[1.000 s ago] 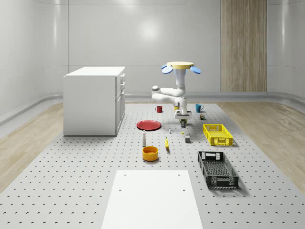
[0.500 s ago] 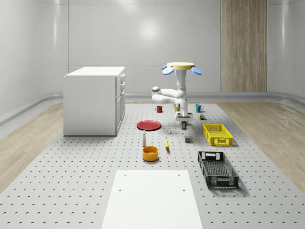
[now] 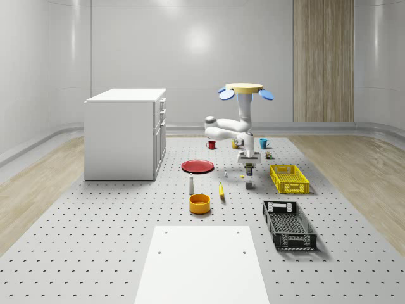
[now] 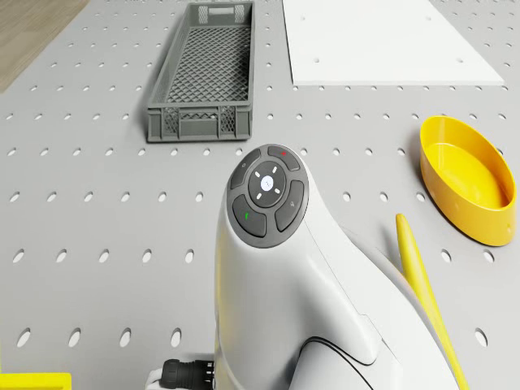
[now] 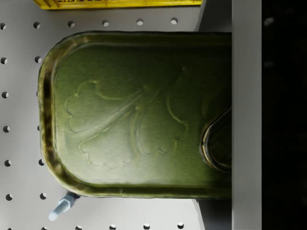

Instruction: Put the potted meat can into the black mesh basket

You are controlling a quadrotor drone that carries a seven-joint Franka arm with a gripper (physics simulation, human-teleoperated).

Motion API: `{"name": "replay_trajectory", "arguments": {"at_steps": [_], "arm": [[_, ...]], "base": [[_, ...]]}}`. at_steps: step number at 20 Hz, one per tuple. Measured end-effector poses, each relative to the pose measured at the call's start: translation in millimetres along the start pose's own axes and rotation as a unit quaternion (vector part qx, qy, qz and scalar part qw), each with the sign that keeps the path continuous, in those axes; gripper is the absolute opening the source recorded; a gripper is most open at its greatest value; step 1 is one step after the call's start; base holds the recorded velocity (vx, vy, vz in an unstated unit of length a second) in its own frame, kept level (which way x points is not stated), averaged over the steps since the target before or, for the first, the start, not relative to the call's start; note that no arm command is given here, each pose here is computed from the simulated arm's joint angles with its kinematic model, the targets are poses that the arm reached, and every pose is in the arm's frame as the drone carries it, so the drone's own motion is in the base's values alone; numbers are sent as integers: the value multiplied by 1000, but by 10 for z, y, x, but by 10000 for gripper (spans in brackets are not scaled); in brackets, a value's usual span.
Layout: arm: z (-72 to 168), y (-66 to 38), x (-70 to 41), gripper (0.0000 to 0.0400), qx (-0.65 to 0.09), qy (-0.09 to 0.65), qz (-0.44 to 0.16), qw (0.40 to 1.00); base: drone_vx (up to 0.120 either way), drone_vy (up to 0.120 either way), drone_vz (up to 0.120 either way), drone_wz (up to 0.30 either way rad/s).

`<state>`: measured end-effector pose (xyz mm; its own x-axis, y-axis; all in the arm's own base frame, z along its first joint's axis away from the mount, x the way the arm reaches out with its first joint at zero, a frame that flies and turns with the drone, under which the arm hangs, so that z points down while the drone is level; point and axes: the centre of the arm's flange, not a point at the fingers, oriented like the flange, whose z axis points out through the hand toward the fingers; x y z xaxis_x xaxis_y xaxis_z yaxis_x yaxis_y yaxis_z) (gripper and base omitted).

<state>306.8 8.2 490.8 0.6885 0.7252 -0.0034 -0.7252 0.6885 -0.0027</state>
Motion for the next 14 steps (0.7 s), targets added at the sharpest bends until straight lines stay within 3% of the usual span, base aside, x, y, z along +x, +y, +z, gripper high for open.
{"name": "replay_trajectory", "arguments": {"at_steps": [2, 8, 14], "arm": [[0, 0, 0, 284, 0, 0, -3, 1000], [0, 0, 0, 284, 0, 0, 6, 1000], [0, 0, 0, 284, 0, 0, 10, 1000]], "base": [[120, 120, 0, 0], [120, 13, 0, 0], [120, 120, 0, 0]]}}
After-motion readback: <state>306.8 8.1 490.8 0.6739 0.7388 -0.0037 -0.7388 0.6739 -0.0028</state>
